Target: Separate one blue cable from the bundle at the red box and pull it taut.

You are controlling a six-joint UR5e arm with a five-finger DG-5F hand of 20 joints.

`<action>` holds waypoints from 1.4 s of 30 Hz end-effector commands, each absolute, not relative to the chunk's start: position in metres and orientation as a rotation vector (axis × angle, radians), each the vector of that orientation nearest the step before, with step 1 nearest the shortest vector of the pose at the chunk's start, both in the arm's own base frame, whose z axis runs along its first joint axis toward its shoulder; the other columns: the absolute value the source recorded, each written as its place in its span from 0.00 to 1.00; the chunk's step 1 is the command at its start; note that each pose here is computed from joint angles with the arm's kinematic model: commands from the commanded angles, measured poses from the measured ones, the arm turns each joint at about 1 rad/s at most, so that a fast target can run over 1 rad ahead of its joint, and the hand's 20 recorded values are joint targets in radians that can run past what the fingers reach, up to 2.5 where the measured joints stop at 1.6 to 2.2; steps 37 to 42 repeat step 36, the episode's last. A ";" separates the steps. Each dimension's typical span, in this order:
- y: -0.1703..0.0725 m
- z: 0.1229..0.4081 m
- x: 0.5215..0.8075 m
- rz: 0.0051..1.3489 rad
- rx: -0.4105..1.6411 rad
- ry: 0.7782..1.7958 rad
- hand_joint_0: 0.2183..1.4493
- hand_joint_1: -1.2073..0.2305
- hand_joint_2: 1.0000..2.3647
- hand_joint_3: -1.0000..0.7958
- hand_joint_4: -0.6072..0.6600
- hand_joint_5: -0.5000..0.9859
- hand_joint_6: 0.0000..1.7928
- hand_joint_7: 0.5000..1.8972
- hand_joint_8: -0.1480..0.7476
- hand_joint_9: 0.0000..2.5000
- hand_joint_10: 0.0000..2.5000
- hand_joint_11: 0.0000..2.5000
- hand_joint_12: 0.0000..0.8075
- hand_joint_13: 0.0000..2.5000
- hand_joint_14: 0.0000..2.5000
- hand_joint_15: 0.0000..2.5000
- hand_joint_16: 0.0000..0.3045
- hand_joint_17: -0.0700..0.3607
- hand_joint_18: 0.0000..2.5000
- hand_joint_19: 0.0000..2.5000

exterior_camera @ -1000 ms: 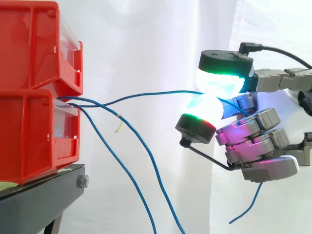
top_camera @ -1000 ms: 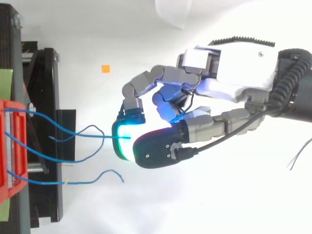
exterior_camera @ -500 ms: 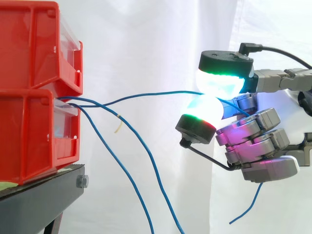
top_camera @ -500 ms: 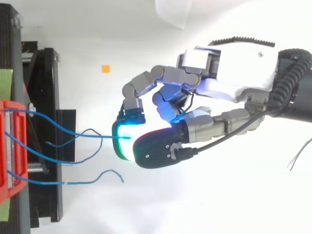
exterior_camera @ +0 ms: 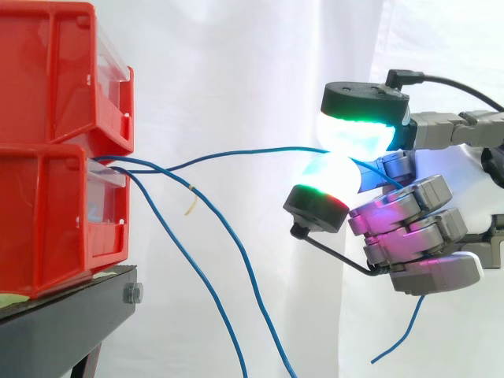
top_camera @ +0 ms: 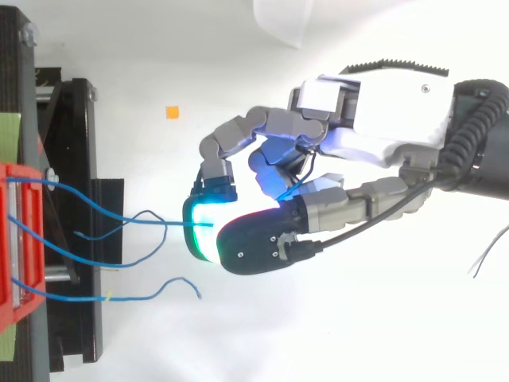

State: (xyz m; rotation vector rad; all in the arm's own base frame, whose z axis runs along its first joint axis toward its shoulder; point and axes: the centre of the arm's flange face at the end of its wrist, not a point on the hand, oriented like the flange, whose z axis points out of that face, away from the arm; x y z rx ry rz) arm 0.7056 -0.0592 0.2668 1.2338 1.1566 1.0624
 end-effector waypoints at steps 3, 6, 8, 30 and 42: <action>-0.059 0.268 0.706 1.063 1.232 1.156 0.32 0.31 0.02 0.61 0.54 0.23 0.49 0.51 0.55 0.28 0.67 0.57 0.47 0.33 0.86 0.60 0.16 0.42 0.51 0.49; -0.059 0.267 0.706 1.062 1.235 1.155 0.32 0.31 0.02 0.61 0.53 0.23 0.49 0.51 0.54 0.28 0.67 0.58 0.46 0.33 0.86 0.60 0.16 0.42 0.51 0.49; -0.059 0.267 0.706 1.062 1.233 1.157 0.32 0.31 0.02 0.61 0.53 0.23 0.49 0.51 0.55 0.28 0.66 0.58 0.47 0.33 0.86 0.60 0.16 0.42 0.51 0.49; -0.059 0.266 0.706 1.061 1.236 1.156 0.32 0.31 0.02 0.62 0.53 0.23 0.49 0.51 0.54 0.28 0.66 0.58 0.47 0.33 0.85 0.60 0.16 0.42 0.51 0.49; -0.059 0.267 0.706 1.061 1.234 1.156 0.32 0.31 0.02 0.62 0.53 0.23 0.49 0.51 0.55 0.28 0.66 0.58 0.47 0.33 0.85 0.60 0.16 0.42 0.51 0.49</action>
